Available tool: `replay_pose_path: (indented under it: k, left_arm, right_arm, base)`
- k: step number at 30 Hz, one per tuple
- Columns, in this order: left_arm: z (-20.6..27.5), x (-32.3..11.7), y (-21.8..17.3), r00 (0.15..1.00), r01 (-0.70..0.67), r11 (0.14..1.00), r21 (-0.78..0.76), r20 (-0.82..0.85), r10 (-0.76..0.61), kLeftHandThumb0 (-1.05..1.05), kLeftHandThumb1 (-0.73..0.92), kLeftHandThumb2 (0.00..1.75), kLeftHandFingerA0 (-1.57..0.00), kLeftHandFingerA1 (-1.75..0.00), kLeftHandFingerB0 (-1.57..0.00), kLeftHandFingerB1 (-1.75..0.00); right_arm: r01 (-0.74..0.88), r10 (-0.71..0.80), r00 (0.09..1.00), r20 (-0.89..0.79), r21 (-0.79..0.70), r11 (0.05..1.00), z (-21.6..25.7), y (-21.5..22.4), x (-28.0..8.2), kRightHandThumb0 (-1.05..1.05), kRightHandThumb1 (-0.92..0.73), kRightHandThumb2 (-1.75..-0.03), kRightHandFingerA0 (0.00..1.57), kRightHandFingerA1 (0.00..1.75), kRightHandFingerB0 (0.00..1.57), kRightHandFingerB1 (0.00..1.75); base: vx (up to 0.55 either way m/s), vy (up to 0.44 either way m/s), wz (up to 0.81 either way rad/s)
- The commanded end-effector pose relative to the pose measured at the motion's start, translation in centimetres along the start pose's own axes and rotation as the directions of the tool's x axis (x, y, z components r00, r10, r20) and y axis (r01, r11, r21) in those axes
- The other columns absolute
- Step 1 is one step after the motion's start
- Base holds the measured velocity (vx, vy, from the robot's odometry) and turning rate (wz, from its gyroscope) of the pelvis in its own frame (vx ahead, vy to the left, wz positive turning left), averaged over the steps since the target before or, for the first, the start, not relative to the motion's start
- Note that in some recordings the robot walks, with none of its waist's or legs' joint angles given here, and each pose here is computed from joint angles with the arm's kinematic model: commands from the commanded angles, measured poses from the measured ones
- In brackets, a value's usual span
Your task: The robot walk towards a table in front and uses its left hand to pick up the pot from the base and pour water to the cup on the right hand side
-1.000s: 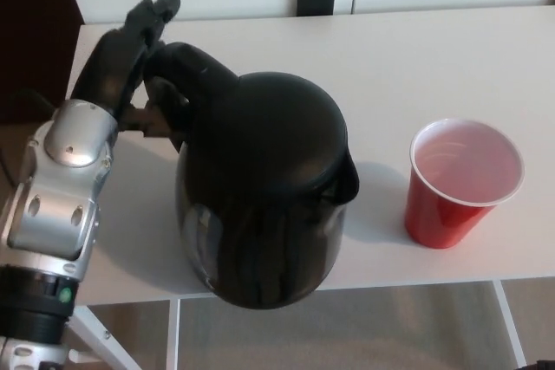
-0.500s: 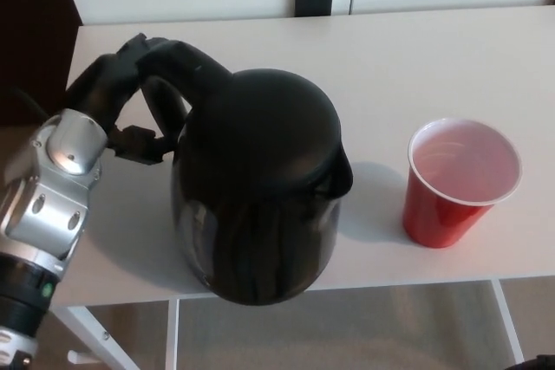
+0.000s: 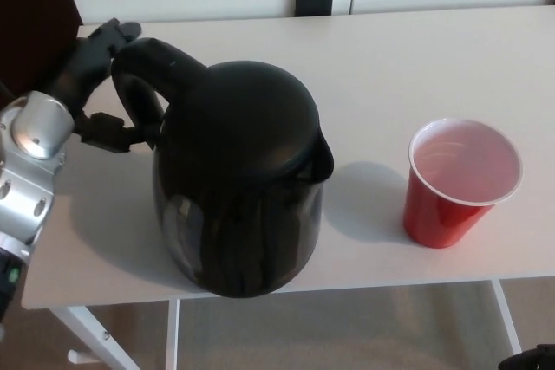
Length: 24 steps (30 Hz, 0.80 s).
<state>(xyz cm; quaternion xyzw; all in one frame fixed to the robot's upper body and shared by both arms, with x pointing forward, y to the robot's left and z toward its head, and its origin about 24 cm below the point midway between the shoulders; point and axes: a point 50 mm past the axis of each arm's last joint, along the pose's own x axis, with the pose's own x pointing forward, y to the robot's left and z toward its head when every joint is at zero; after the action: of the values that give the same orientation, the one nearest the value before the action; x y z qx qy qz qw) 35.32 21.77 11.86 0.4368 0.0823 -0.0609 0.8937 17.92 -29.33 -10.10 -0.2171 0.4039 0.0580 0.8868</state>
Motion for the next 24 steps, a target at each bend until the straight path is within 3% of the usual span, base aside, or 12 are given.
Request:
replay_pose_path:
  k: [1,4,5,11,12,13,14,20,24]
  left_arm:
    - [-0.6,-0.2,1.5,1.000,-0.017,1.000,-0.004,0.014,0.017,-0.74,0.37,0.69,-0.08,-0.39,-0.01,-0.09]
    - [-0.8,-0.3,2.1,1.000,-0.028,1.000,-0.004,0.010,0.028,-0.77,0.38,0.71,-0.08,-0.38,-0.02,-0.06]
    - [-0.9,-0.4,2.2,0.999,-0.030,0.999,-0.010,0.017,0.031,-0.79,0.47,0.61,-0.10,-0.33,0.00,-0.11]
    - [-1.0,-0.8,3.0,0.999,-0.015,1.000,-0.025,0.039,0.016,-0.78,0.49,0.56,-0.08,-0.30,0.00,-0.06]
    - [-1.1,-0.9,3.1,0.999,-0.001,1.000,-0.029,0.042,0.002,-0.75,0.44,0.83,-0.05,-0.16,0.00,0.00]
    - [-1.1,-1.0,3.2,0.999,0.016,0.999,-0.032,0.046,-0.015,-0.75,0.44,0.83,-0.05,-0.16,0.00,0.00]
    - [-1.2,-1.1,3.4,0.998,0.049,0.998,-0.031,0.046,-0.047,-0.81,0.53,0.57,0.00,0.00,0.00,0.00]
    - [-2.1,-1.9,4.1,0.974,0.228,0.958,-0.177,0.052,-0.222,-0.72,0.48,0.55,0.00,0.00,0.00,0.00]
    - [-3.6,-2.6,4.5,0.945,0.326,0.920,-0.218,0.069,-0.318,-0.80,0.48,0.55,0.00,0.00,0.00,0.00]
  right_arm:
    - [0.006,-0.007,1.000,-0.017,-0.014,1.000,-0.2,-0.7,-0.1,-0.67,-0.36,-0.68,0.92,0.71,0.72,0.66]
    - [0.008,-0.008,1.000,-0.010,-0.021,1.000,0.1,-0.8,-0.1,-0.67,-0.37,-0.68,0.93,0.70,0.71,0.66]
    - [0.007,-0.007,1.000,-0.007,-0.023,1.000,0.1,-0.8,-0.1,-0.67,-0.37,-0.68,0.93,0.71,0.71,0.66]
    - [0.009,-0.009,1.000,-0.012,-0.028,1.000,0.1,-0.9,-0.1,-0.65,-0.37,-0.66,0.92,0.68,0.71,0.65]
    - [0.007,-0.007,1.000,-0.014,-0.023,1.000,0.1,-0.9,-0.1,-0.65,-0.37,-0.67,0.90,0.69,0.71,0.65]
    - [0.004,-0.005,1.000,-0.018,-0.018,1.000,0.0,-0.9,-0.1,-0.65,-0.37,-0.67,0.90,0.69,0.71,0.65]
    - [0.004,-0.004,1.000,-0.017,-0.021,1.000,0.0,-0.9,-0.1,-0.66,-0.36,-0.67,0.91,0.68,0.71,0.64]
    - [0.005,-0.006,1.000,-0.023,-0.033,0.999,-0.2,-1.0,-0.2,-0.65,-0.38,-0.67,0.92,0.68,0.71,0.64]
    - [-0.003,0.003,1.000,-0.029,-0.021,1.000,-0.4,-0.7,-0.2,-0.64,-0.35,-0.69,0.91,0.70,0.71,0.66]
  base:
    - [0.00,0.000,0.00]
    - [0.00,0.000,0.00]
    - [0.00,0.000,0.00]
    - [0.00,0.000,0.00]
    - [0.00,0.000,0.00]
    - [0.00,0.000,0.00]
    - [0.00,0.000,0.00]
    - [0.00,0.000,0.00]
    - [0.00,0.000,0.00]
